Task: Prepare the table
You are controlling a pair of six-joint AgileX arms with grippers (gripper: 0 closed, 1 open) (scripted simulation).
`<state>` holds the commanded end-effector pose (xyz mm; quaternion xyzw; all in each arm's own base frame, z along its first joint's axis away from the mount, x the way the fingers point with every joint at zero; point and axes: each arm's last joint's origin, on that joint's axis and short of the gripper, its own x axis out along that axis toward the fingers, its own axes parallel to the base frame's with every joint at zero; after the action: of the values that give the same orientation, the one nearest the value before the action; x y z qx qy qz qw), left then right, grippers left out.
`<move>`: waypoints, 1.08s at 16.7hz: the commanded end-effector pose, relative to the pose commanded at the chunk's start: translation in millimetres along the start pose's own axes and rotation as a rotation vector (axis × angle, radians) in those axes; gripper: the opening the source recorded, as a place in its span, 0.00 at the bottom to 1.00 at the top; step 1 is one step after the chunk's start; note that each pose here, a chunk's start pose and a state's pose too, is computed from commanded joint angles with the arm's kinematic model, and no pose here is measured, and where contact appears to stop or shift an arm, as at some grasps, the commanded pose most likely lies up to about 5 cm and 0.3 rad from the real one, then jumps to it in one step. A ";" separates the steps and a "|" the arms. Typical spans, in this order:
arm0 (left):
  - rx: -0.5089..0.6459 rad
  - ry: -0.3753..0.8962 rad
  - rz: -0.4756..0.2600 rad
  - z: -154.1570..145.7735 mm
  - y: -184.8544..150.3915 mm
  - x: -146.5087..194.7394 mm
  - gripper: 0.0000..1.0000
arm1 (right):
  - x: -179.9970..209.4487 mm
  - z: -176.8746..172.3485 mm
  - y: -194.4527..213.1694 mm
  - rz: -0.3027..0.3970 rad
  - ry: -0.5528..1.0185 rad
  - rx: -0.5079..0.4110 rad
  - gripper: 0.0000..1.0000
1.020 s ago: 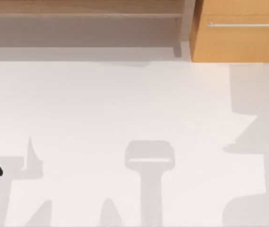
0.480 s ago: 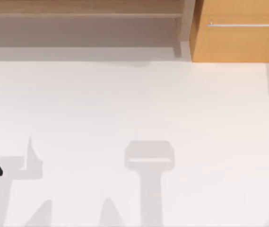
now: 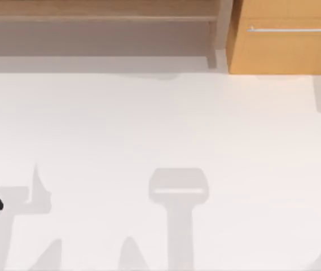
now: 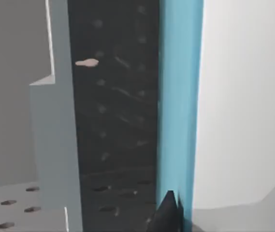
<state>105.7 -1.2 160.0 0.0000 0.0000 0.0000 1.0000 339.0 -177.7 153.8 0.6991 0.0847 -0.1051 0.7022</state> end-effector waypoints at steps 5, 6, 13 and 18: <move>0.000 0.000 0.000 0.0 0.0 0.0 1.00 | 16.2 -0.8 2.0 -0.001 0.005 0.000 0.00; 0.000 0.000 0.000 0.0 0.0 0.0 1.00 | 19.6 -0.9 3.0 0.002 0.005 -0.001 0.00; 0.000 0.000 0.000 0.0 0.0 0.0 1.00 | 31.2 -1.5 3.7 0.001 0.005 -0.002 0.08; 0.000 0.000 0.000 0.0 0.0 0.0 1.00 | 31.2 -1.5 3.7 0.001 0.005 -0.002 0.45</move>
<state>105.7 -1.2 160.0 0.0000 0.0000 0.0000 1.0000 370.1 -177.0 149.0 0.6987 0.0863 -0.1031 0.7027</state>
